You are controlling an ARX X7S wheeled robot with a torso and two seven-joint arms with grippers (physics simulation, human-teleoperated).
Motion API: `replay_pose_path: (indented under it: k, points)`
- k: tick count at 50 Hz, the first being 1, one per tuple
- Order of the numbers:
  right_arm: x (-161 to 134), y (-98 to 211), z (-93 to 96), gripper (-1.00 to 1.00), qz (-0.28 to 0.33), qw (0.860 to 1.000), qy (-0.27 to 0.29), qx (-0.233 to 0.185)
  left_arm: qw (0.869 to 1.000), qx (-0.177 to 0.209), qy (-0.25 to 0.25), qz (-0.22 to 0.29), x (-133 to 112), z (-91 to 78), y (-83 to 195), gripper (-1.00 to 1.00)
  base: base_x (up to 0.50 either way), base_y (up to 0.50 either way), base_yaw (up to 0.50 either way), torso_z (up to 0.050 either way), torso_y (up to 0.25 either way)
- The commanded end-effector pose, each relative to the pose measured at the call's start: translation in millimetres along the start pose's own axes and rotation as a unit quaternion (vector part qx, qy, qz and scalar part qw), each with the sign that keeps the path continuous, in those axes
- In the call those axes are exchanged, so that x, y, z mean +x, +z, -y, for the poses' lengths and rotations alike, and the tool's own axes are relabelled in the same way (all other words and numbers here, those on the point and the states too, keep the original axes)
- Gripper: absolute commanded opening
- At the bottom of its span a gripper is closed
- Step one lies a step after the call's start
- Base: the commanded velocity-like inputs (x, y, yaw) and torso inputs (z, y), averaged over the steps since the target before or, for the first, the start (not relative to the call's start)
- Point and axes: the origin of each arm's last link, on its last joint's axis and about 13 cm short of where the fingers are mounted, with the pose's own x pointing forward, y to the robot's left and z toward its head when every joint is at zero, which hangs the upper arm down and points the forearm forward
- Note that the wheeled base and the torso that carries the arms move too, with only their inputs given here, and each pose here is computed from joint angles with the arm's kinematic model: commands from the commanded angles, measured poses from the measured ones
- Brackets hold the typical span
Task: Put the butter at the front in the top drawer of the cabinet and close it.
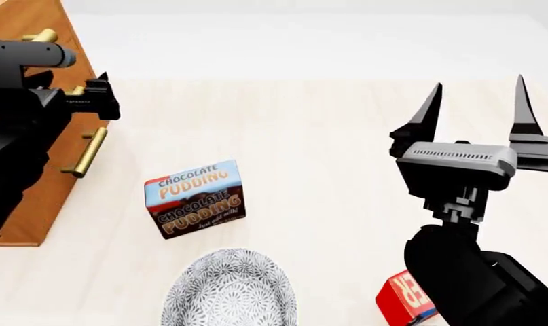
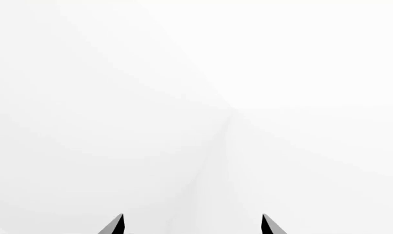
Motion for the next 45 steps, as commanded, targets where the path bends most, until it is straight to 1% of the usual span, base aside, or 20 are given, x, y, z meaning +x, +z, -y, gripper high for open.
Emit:
replay_pose_path:
  k: [1, 21, 28, 35, 37, 39, 45]
  points:
    - [0.9, 1.3, 0.5, 1.0, 0.002, 1.0, -0.001, -0.001, 0.999, -0.036, 0.021, -0.034, -3.9, -3.3, -14.2, 1.0, 0.0, 0.0, 0.0, 0.0, 0.0]
    - [0.5, 1.4, 0.8, 1.0, 0.002, 1.0, -0.002, -0.001, 0.998, -0.04, 0.038, -0.034, -9.3, -9.8, -12.6, 1.0, 0.0, 0.0, 0.0, 0.0, -0.002]
    - [-0.1, 1.4, 1.2, 1.0, 0.001, 1.0, -0.001, -0.001, 1.0, -0.024, 0.001, -0.019, -20.1, 2.1, -9.8, 1.0, 0.0, 0.0, 0.0, 0.0, 0.0]
    - [-0.7, 1.9, 1.8, 1.0, 0.001, 1.0, -0.002, 0.0, 0.999, -0.016, -0.042, 0.003, -36.9, 12.4, -4.5, 1.0, 0.0, 0.0, 0.0, 0.0, 0.0]
    - [-0.6, 2.3, 1.6, 1.0, 0.001, 1.0, -0.002, 0.001, 0.999, -0.009, -0.048, 0.007, -42.4, 16.0, -4.1, 1.0, 0.0, 0.0, 0.0, 0.0, 0.0]
    - [-0.6, 2.7, 1.3, 1.0, 0.002, 1.0, -0.002, 0.002, 0.998, -0.015, -0.057, 0.01, -46.3, 18.6, -5.0, 1.0, 0.0, 0.0, 0.0, 0.0, 0.0]
    - [-1.1, 2.2, 1.0, 1.0, 0.002, 1.0, -0.002, 0.004, 0.997, -0.011, -0.077, 0.019, -59.9, 29.1, -6.5, 1.0, 0.0, 0.0, 0.0, 0.0, 0.0]
